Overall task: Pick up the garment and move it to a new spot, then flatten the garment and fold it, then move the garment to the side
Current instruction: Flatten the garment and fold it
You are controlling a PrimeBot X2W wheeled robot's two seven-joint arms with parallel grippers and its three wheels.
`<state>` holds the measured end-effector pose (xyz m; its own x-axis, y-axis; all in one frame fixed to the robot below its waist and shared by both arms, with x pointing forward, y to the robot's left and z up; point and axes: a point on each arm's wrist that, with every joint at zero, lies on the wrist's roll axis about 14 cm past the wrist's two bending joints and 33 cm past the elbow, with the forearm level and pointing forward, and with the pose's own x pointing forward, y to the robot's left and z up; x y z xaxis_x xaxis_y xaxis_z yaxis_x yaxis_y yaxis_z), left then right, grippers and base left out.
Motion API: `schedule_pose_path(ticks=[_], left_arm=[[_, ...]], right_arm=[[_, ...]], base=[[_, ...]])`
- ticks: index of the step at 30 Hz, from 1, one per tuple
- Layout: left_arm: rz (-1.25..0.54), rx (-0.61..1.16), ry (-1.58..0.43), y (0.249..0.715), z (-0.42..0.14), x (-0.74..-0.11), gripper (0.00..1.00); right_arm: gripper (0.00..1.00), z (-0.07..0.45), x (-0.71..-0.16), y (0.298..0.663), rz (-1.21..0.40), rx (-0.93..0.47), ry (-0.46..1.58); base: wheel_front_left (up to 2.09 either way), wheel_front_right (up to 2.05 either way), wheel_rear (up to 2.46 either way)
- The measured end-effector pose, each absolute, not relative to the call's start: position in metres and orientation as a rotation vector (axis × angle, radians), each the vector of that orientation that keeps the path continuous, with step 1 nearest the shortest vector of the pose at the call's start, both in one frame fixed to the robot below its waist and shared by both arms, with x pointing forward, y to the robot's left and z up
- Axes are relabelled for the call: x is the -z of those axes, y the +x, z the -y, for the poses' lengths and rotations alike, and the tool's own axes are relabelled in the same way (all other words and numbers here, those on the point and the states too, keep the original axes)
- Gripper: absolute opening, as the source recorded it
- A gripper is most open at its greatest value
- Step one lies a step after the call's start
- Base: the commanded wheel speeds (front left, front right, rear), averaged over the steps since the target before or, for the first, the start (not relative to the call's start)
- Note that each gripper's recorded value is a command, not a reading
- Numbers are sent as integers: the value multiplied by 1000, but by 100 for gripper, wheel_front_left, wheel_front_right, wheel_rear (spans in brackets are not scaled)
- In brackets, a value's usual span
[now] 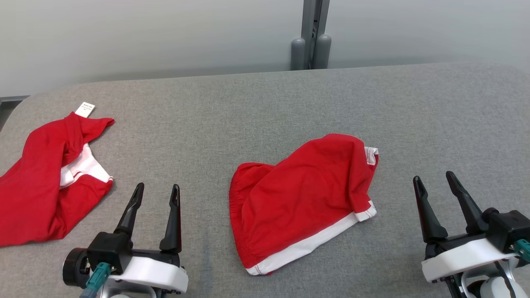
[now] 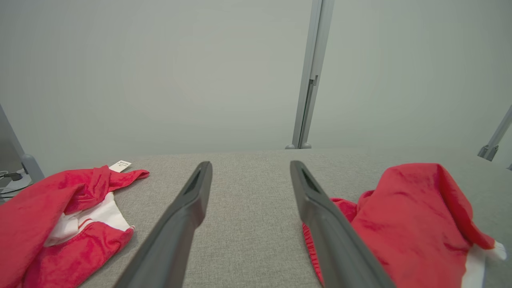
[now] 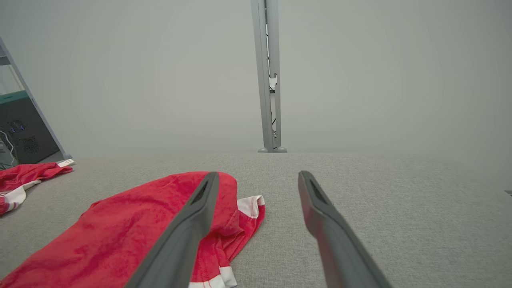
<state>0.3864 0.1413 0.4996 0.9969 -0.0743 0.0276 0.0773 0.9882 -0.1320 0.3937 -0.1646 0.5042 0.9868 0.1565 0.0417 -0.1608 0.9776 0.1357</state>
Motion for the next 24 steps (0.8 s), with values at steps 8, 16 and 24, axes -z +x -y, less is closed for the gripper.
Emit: schedule_pose_path(ticks=[8, 16, 24], left_arm=[[-101, 219, -180, 376, -103, -484, 100], [-441, 397, -249, 323, -53, -425, 100], [-582, 426, -293, 308, -40, -395, 100]], right_arm=[[100, 158, -501, 394, 18, -171, 146], [100, 160, -481, 390, -42, -160, 152], [100, 158, -471, 394, -75, -163, 157]], base=[[0, 0, 0], [0, 0, 0], [0, 0, 0]])
